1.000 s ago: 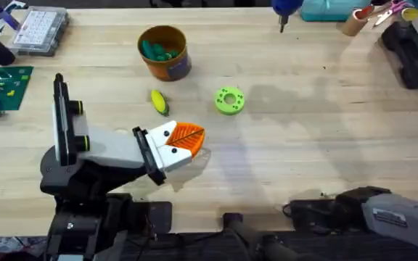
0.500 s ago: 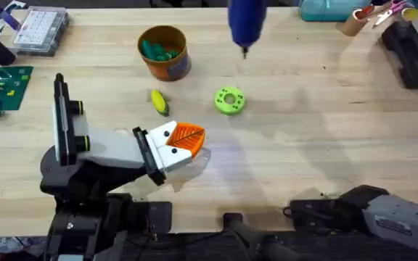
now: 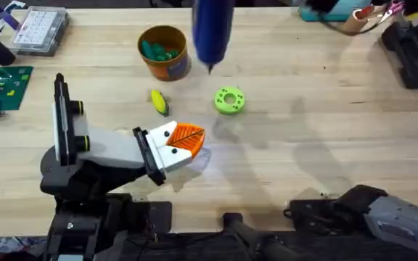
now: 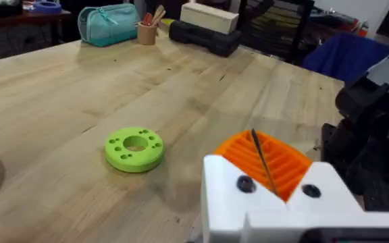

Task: Pick up the gripper from the table and insert it into the empty holder that is missing its gripper. Then pick up a screw, insert it into the mounting hole, and use the screwdriver to tighten it. Finally, clean up the table by picking up the vegetable and placing it into the bucket.

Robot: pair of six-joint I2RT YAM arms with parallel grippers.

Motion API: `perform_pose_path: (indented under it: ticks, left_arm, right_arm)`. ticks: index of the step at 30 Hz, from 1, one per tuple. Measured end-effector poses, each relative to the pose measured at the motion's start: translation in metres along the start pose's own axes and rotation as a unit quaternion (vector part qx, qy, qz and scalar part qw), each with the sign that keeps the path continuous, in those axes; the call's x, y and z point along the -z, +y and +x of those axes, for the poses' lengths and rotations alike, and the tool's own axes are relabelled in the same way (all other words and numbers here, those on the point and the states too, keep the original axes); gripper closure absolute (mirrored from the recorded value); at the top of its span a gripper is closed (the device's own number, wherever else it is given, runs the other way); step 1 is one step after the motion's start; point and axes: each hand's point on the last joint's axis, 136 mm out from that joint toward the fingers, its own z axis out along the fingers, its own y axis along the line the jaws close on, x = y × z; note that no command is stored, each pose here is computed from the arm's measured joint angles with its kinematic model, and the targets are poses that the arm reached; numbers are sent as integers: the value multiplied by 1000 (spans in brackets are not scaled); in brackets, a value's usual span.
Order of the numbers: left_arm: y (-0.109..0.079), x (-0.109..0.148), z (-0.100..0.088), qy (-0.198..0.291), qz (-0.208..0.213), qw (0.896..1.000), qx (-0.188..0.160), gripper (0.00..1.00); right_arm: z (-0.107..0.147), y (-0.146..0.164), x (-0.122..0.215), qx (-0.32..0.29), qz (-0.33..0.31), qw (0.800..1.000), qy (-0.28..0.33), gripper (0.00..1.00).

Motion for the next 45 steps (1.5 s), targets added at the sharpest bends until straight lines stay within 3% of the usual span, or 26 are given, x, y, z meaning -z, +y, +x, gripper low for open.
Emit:
perform_pose_path:
  ticks: [10, 37, 45]
  left_arm:
    - [0, 0, 0, 0, 0, 1000, 0, 995]
    - [0, 0, 0, 0, 0, 1000, 0, 995]
    - [0, 0, 0, 0, 0, 1000, 0, 995]
  right_arm:
    - [11, 33, -26, -5, -60, 998, 2, 977]
    - [66, 56, -74, -26, -128, 991, 36, 977]
    - [70, 58, -76, -22, -132, 990, 36, 977]
